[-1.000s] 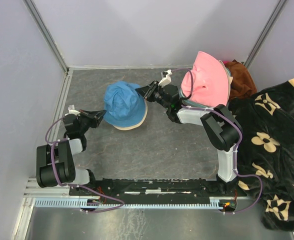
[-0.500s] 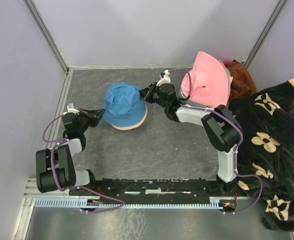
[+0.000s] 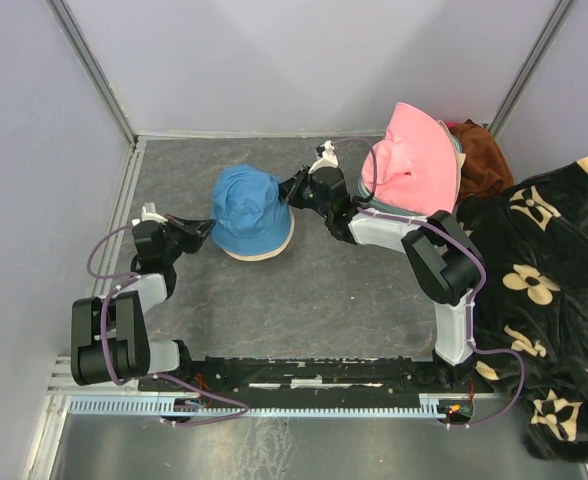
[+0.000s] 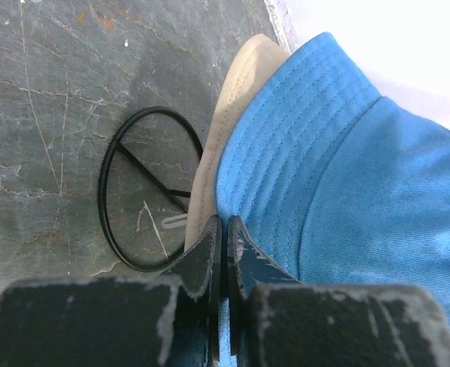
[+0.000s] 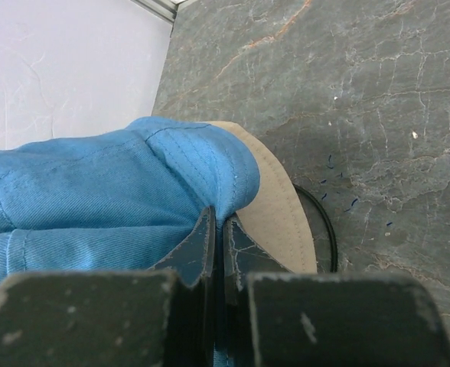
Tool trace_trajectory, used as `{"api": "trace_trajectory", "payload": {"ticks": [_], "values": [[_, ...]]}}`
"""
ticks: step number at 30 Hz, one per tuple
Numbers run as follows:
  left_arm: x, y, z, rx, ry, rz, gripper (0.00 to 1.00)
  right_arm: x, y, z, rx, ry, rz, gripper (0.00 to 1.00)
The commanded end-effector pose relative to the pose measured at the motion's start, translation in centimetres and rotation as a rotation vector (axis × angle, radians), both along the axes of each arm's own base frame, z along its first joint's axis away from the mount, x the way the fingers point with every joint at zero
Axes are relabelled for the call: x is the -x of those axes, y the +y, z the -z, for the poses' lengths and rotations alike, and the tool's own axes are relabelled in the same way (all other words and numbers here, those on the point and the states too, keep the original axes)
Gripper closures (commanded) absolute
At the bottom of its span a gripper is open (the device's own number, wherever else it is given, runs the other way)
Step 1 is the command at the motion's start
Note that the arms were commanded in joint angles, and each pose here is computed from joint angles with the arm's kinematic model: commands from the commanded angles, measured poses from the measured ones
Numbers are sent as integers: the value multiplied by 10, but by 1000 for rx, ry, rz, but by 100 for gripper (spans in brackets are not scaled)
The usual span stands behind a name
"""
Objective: Stack the hats
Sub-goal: Adjust the hat on the hat stand.
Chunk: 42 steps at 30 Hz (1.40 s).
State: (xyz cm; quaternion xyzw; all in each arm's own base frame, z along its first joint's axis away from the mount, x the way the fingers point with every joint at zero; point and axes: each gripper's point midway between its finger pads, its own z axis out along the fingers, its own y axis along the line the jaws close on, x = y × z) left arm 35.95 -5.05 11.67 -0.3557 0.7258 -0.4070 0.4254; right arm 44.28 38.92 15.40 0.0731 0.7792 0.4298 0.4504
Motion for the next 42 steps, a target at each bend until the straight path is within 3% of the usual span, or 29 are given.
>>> {"api": "trace_trajectory", "payload": {"ticks": [1, 17, 27, 42], "values": [[21, 2, 55, -81, 169, -1, 97, 22, -19, 83, 230, 162, -7, 95], [28, 1, 64, -67, 185, -31, 97, 30, -29, 91, 293, 164, 2, 93], [18, 6, 19, -85, 101, -56, 57, 25, -41, 39, 309, 63, 41, 50], [9, 21, -51, -163, -18, -120, 48, 18, -60, -41, 348, -82, 73, 33]]}}
